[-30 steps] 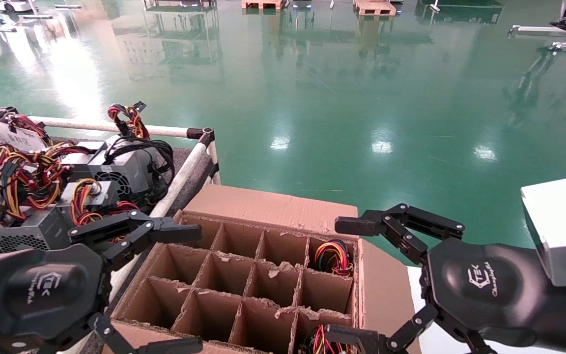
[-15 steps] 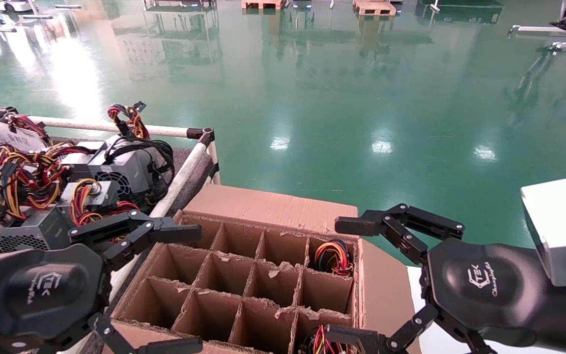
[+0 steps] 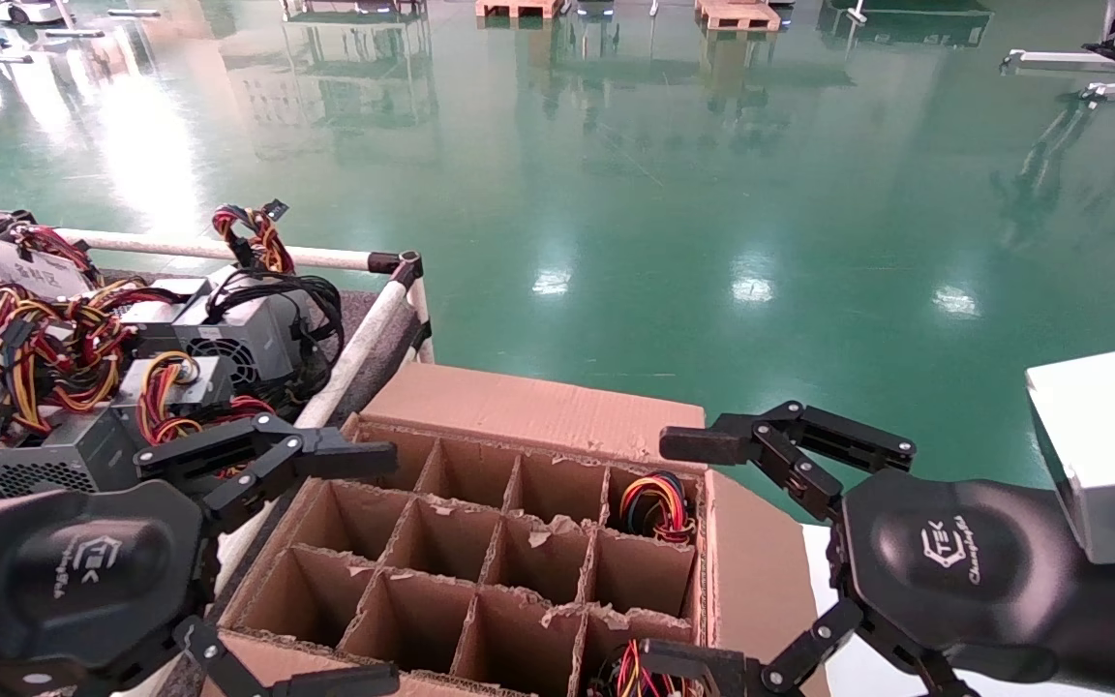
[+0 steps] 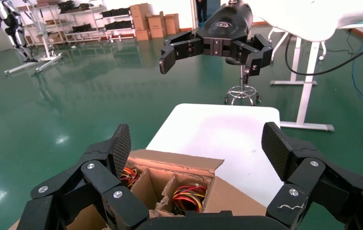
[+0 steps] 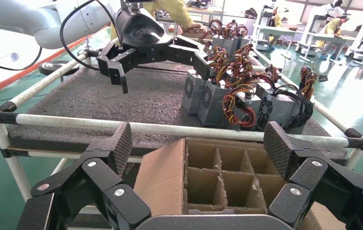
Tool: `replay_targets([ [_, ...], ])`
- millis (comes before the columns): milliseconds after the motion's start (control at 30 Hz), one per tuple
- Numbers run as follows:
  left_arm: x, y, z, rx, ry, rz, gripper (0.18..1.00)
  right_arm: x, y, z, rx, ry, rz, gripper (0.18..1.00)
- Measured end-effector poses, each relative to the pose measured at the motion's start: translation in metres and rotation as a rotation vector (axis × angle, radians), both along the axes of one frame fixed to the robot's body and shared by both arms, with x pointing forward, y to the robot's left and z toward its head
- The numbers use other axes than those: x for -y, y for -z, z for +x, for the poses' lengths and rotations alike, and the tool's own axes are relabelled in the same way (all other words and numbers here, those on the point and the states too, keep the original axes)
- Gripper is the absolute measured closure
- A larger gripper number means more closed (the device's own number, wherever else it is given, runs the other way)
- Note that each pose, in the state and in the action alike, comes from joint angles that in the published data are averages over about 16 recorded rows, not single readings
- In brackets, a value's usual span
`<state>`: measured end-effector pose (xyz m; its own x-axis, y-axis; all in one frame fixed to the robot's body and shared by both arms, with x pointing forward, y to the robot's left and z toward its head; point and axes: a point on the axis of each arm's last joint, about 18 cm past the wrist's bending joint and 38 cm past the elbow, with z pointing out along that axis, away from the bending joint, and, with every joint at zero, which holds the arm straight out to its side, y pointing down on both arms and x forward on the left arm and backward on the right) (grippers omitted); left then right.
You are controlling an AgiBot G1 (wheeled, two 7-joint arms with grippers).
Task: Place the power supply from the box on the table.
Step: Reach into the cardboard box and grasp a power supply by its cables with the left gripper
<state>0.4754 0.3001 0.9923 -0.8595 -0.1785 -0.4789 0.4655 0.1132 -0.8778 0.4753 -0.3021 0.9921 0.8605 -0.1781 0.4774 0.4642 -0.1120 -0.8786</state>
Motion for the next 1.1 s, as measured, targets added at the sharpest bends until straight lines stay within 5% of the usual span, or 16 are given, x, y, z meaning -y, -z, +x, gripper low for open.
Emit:
replay_targets([
  [367,0.001,-0.003,0.004,0.053,-0.019,0.039,0.186,0.0,0.0,0.0,0.0,0.0,0.0,0.184],
  [800,0.012,-0.016,0.025,0.254,-0.094,0.173,0.186,0.0,0.0,0.0,0.0,0.0,0.0,0.277],
  [1100,0.028,-0.013,0.054,0.362,-0.16,0.247,0.186,0.0,0.0,0.0,0.0,0.0,0.0,0.467],
])
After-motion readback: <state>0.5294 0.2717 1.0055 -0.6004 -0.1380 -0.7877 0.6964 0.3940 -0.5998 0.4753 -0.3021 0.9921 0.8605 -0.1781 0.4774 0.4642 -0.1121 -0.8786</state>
